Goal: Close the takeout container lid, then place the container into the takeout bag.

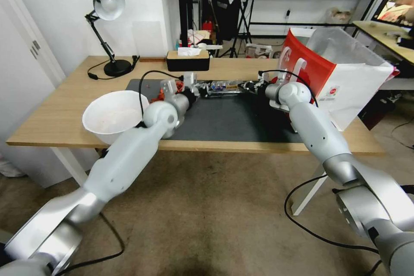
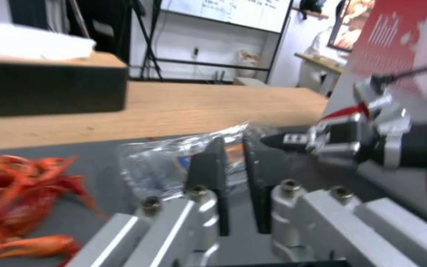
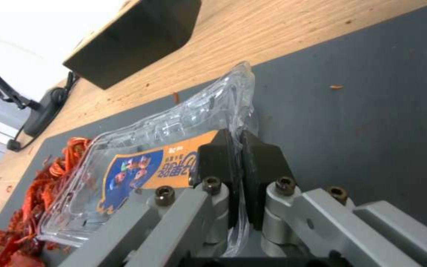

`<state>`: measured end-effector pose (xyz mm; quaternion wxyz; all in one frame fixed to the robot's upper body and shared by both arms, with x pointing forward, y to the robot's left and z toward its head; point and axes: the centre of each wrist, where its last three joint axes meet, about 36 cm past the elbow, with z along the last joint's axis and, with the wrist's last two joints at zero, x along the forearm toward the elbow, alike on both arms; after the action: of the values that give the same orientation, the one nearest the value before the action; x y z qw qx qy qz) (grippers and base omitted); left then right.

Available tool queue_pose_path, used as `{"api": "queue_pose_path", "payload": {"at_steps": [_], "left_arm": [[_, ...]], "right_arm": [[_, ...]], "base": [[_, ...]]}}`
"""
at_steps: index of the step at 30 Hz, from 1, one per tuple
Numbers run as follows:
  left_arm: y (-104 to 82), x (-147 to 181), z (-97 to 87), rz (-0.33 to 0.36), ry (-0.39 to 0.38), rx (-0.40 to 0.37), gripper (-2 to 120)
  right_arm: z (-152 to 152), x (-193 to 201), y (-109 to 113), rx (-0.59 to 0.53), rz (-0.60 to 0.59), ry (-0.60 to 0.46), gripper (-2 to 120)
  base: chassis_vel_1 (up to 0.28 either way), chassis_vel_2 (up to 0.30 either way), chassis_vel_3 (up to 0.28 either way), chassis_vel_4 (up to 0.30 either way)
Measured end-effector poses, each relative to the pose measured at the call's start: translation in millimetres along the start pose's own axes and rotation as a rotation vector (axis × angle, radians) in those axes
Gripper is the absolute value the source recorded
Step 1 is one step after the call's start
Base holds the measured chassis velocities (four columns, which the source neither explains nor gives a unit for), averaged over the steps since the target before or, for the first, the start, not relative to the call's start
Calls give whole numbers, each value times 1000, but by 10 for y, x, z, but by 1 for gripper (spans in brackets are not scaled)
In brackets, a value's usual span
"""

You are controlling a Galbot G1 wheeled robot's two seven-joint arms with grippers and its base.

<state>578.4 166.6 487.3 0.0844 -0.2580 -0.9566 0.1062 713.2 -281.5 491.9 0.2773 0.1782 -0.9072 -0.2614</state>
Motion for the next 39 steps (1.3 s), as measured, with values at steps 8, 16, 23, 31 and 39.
{"api": "queue_pose_path", "payload": {"at_steps": [8,16,23,31,39], "left_arm": [[54,474,193,-62,-18,-138,40],[-1,1070,435,-143,-20,-196,68],[-56,1435,548,-180,-42,-212,92],[-395,1886,957,-306,-39,-239,100],[-535,2008,1044,-366,-9,-230,100]], "right_arm": [[14,-22,83,-2,-12,-2,1],[12,-25,112,-4,-17,-4,1],[-8,-31,156,-6,-26,-8,1],[-24,125,158,-3,-21,-32,1],[-42,415,14,-18,0,-60,1]], "base": [[0,0,0,0],[0,0,0,0],[0,0,0,0],[0,0,0,0],[0,0,0,0]]}}
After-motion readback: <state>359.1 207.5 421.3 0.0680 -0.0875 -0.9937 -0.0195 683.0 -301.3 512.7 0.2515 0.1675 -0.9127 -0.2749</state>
